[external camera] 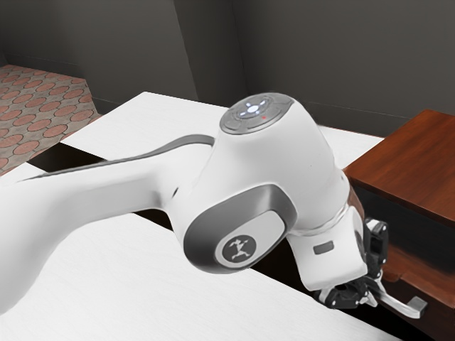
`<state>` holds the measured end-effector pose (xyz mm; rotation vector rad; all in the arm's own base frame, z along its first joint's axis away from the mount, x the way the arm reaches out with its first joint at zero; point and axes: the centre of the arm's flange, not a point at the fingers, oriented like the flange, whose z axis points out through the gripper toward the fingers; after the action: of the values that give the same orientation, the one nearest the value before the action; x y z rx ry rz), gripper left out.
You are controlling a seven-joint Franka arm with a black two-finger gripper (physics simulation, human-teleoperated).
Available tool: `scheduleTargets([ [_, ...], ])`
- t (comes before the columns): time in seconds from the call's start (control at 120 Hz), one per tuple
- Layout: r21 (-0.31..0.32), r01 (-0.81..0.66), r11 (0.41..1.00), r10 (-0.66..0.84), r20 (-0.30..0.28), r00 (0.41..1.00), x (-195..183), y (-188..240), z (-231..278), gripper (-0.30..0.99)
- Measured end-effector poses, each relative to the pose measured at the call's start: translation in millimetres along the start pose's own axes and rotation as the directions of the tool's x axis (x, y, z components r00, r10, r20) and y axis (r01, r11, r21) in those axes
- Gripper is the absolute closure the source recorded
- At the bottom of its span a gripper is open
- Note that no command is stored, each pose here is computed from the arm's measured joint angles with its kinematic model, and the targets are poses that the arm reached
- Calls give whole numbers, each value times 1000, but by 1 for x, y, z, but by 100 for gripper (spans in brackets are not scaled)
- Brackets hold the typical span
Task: Pull the drawer handle with one arm to open the drawer
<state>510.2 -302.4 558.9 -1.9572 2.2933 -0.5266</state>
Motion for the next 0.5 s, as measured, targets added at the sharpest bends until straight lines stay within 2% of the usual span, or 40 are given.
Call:
scheduleTargets([
  [0.5, 21, 13, 1000, -13, -5, 1000, 0, 19, -16, 68],
])
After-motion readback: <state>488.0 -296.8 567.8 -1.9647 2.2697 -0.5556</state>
